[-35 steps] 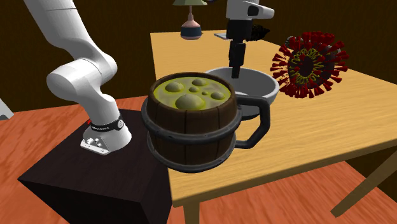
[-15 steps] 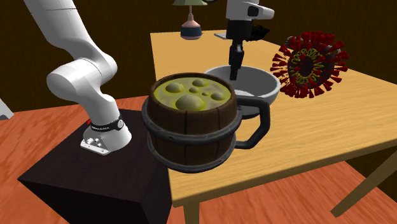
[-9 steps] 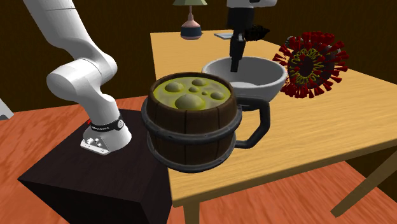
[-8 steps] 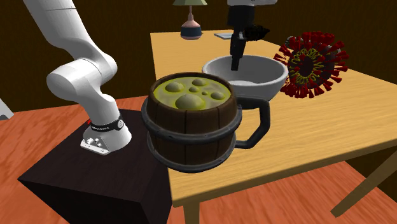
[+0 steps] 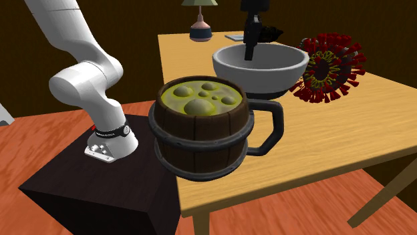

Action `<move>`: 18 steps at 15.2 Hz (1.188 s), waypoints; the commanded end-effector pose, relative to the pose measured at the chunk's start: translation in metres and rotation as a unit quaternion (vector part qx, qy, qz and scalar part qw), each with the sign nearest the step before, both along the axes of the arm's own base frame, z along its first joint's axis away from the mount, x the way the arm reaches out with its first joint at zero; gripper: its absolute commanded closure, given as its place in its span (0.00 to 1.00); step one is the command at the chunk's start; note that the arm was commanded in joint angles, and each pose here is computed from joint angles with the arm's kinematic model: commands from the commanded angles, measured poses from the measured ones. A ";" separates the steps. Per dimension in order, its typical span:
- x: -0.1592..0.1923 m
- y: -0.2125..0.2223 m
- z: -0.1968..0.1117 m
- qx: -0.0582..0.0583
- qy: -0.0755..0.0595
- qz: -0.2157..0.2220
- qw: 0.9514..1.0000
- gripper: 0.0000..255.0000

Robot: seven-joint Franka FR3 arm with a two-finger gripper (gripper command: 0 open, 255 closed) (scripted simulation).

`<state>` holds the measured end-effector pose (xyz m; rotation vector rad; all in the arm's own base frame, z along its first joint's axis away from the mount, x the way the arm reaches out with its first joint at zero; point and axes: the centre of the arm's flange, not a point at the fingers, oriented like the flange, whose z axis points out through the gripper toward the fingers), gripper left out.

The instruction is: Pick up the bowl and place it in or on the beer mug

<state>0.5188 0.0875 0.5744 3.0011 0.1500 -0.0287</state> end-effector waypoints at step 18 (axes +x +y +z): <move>-0.001 0.000 0.102 0.000 -0.001 0.000 1.000 1.00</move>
